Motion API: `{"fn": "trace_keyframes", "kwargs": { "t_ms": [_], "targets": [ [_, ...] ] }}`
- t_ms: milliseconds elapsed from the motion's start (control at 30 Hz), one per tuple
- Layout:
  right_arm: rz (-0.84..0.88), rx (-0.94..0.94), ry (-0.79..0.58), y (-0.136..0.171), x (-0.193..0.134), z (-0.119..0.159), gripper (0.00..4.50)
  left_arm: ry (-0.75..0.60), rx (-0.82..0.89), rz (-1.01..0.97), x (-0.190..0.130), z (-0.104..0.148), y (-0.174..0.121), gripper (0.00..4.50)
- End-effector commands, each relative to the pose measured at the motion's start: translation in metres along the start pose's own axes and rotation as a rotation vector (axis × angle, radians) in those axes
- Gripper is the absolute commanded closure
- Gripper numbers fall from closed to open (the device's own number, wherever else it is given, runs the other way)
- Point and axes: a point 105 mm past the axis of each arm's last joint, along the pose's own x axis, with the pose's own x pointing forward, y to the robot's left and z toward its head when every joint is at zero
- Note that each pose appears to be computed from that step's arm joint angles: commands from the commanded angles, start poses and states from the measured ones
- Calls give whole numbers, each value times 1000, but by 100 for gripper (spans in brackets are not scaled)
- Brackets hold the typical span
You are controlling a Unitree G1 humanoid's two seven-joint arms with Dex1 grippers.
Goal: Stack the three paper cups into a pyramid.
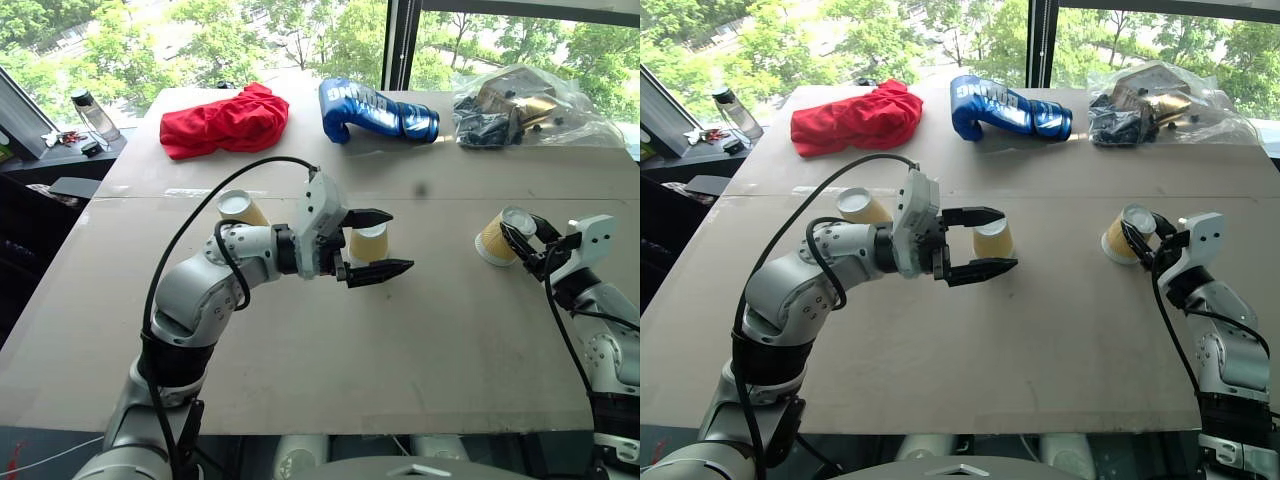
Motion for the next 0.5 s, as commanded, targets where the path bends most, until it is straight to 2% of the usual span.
{"fn": "trace_keyframes", "kwargs": {
  "t_ms": [33,500],
  "targets": [
    [16,-30,-28,2,4,9,266,-24,65,28,-8,13,-3,0],
    [364,-81,-42,68,18,22,266,42,48,288,-66,1,3,0]
  ]
}}
